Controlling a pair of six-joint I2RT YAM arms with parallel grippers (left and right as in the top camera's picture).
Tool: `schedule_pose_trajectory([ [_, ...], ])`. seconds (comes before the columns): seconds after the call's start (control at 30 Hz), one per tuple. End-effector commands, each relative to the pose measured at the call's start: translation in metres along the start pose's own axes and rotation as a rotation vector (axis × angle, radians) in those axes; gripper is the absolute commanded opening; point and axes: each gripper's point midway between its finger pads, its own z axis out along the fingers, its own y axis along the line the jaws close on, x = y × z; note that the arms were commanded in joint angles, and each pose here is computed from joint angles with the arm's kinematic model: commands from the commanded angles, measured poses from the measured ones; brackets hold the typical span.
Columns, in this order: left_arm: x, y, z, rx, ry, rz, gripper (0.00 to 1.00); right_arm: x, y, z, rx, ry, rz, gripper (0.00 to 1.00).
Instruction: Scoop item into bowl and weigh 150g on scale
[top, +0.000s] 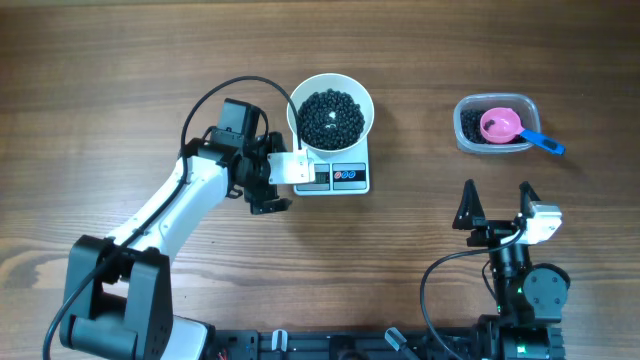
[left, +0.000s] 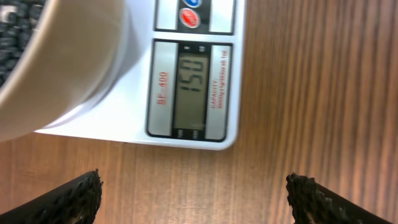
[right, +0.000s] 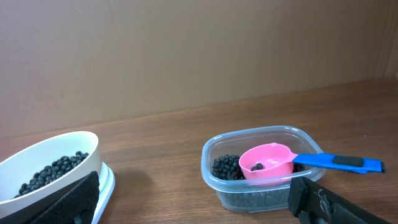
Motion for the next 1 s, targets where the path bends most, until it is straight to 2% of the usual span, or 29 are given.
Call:
schedule_pose_trajectory([
  [0.0,-0.008,-0.006,0.002,0.015,-0.009,-0.084,1.00,-0.002,0.000,-0.001,0.001,-0.010,0.003,1.00],
  [0.1,-0.016,-0.005,0.004,0.007,-0.020,-0.320,1.00,-0.002,0.000,-0.001,0.002,-0.010,0.003,1.00],
  [0.27,-0.030,-0.014,0.009,0.033,-0.022,-0.584,1.00,-0.002,0.000,-0.001,0.002,-0.010,0.003,1.00],
  [0.37,-0.033,-0.019,0.015,-0.014,0.044,-0.976,1.00,-0.002,0.000,-0.001,0.001,-0.010,0.003,1.00],
  [0.43,-0.031,-0.026,0.018,-0.062,0.100,-1.183,1.00,-0.002,0.000,-0.001,0.001,-0.010,0.003,1.00],
  [0.6,-0.043,-0.044,0.024,-0.110,0.143,-1.414,1.00,-0.002,0.000,-0.001,0.001,-0.010,0.003,1.00],
  [0.63,-0.042,-0.046,0.024,-0.141,0.155,-1.500,1.00,-0.002,0.000,-0.001,0.001,-0.010,0.003,1.00],
  [0.7,-0.044,-0.049,0.026,-0.147,0.160,-1.515,1.00,-0.002,0.000,-0.001,0.002,-0.010,0.004,1.00],
  [0.8,-0.018,-0.047,0.026,-0.344,0.216,-1.519,1.00,-0.002,0.000,-0.001,0.002,-0.010,0.003,1.00],
  [0.87,-0.014,-0.041,0.030,-0.462,0.182,-1.465,1.00,-0.002,0.000,-0.001,0.002,-0.010,0.003,1.00],
  [0.97,-0.024,-0.038,0.038,-0.488,0.116,-1.418,1.00,-0.002,0.000,-0.001,0.001,-0.010,0.004,1.00],
])
